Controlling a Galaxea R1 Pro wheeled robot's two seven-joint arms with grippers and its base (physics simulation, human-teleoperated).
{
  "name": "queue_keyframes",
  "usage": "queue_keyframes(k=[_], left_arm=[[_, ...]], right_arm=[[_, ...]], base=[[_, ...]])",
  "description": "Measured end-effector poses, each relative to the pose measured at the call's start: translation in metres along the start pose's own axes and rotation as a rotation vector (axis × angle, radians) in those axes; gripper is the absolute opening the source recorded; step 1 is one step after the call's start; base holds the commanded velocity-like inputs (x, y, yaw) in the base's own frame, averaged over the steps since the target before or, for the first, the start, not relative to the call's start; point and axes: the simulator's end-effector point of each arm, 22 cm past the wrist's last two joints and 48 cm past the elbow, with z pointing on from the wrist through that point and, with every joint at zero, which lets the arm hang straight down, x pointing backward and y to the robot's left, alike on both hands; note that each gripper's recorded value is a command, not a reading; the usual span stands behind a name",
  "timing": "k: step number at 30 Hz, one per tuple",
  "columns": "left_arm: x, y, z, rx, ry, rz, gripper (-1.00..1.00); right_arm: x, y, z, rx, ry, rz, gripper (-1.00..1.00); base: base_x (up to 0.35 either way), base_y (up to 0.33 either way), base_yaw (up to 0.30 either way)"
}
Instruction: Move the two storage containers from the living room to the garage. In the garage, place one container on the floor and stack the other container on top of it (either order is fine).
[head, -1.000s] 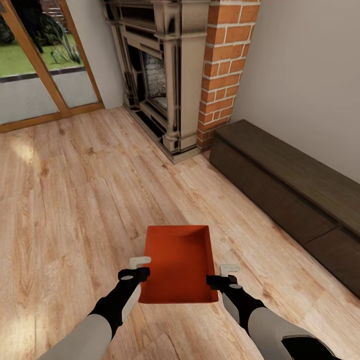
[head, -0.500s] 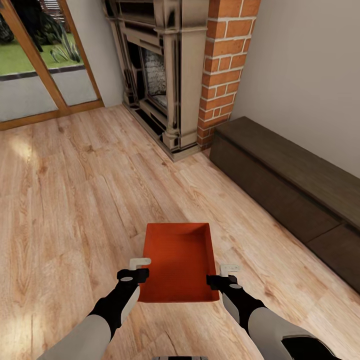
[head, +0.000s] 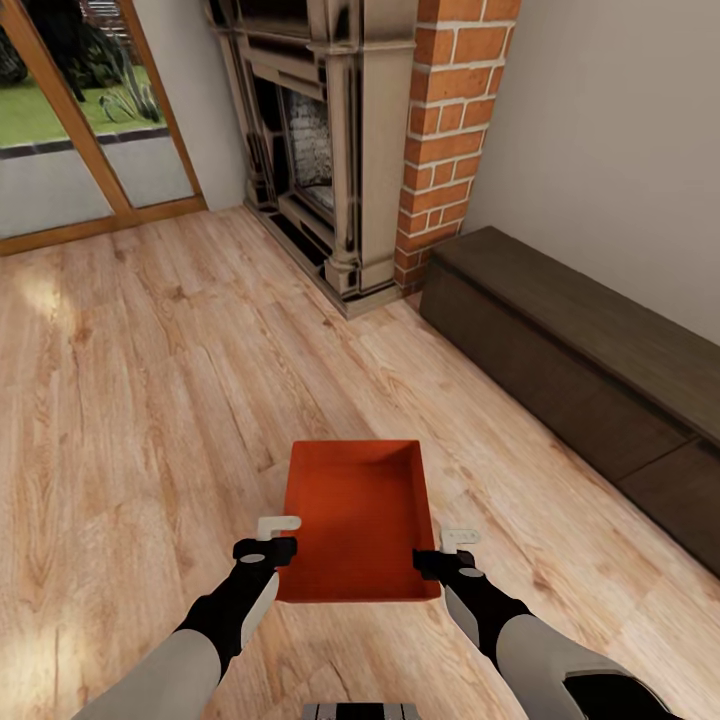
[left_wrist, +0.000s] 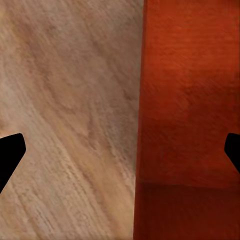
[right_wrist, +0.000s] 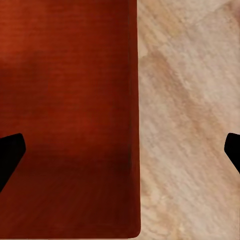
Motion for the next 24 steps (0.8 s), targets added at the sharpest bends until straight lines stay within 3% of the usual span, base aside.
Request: queue_keyframes(k=[24], left_arm=[[0.031, -0.006, 0.041, -0.001, 0.000, -0.002, 1.00]], right_arm=[[0.021, -0.008, 0.042, 0.019, -0.023, 0.001, 1.00]], base=[[0.000, 0.000, 0.000]])
